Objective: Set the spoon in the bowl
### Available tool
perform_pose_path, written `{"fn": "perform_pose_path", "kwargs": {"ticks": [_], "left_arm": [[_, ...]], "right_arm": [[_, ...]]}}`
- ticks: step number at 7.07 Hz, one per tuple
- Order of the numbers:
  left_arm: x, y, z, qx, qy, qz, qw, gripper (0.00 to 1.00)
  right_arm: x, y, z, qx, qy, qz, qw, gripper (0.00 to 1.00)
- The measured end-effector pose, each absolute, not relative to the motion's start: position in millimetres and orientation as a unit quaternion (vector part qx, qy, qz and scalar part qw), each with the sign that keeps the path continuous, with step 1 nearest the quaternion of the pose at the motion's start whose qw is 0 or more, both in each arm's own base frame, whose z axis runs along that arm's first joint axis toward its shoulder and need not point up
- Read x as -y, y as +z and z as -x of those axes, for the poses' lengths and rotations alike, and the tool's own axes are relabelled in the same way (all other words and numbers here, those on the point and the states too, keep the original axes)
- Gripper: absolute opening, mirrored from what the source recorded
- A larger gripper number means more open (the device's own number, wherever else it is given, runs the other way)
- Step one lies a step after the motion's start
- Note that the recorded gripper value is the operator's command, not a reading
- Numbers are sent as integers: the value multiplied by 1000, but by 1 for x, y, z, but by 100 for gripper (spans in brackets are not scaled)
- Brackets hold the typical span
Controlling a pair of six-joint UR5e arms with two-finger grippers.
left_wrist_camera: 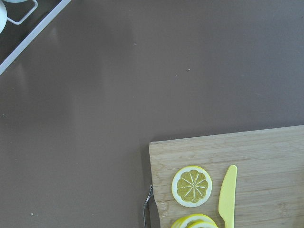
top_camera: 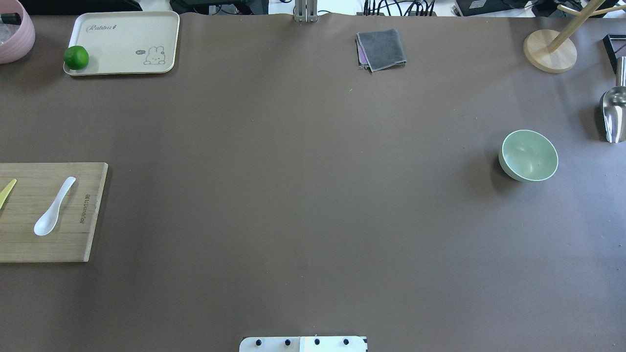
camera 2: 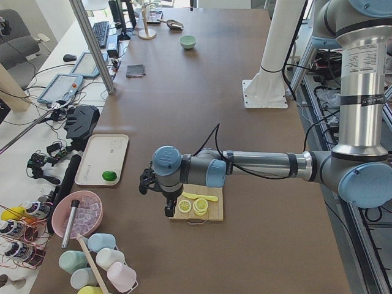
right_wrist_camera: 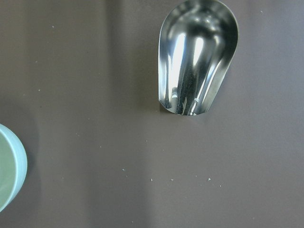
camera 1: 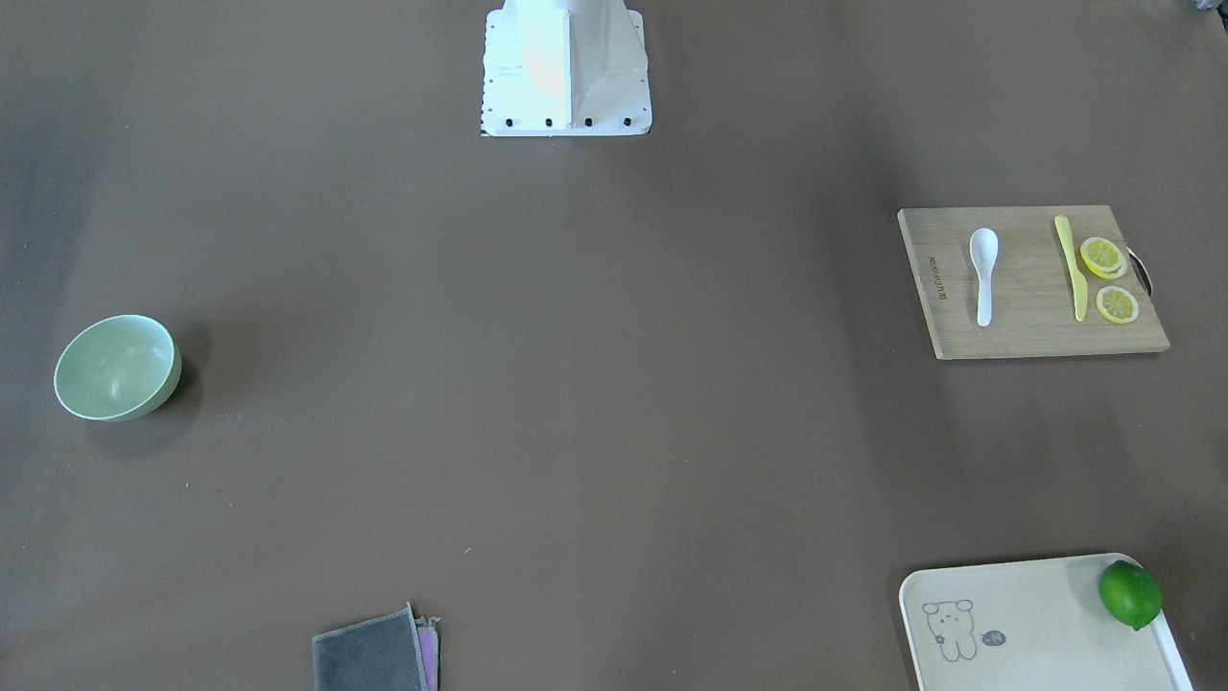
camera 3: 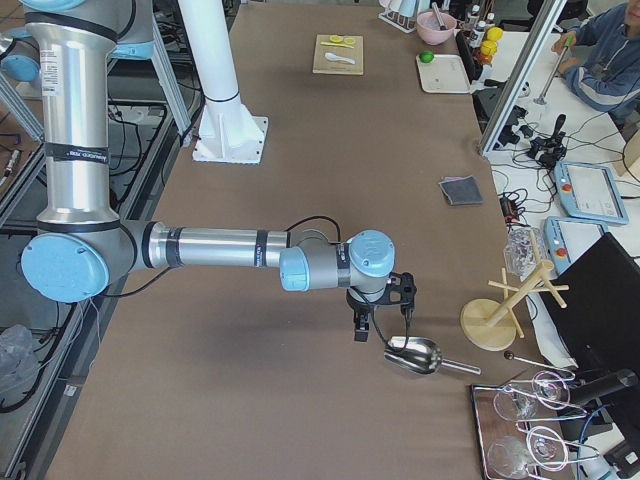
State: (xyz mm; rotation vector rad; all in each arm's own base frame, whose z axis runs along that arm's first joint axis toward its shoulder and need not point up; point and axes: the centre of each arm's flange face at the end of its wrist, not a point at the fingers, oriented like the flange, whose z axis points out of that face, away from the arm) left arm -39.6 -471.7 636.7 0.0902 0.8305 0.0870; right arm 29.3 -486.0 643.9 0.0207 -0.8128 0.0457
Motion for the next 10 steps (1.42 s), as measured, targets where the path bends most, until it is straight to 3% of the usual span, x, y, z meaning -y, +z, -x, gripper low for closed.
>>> {"fn": "perform_pose_path", "kwargs": {"ticks": [10], "left_arm": [[468,635,39,-402,42,-45,914,98]], "right_arm": [[477,650,-29,397,25,-5,917,100]]}}
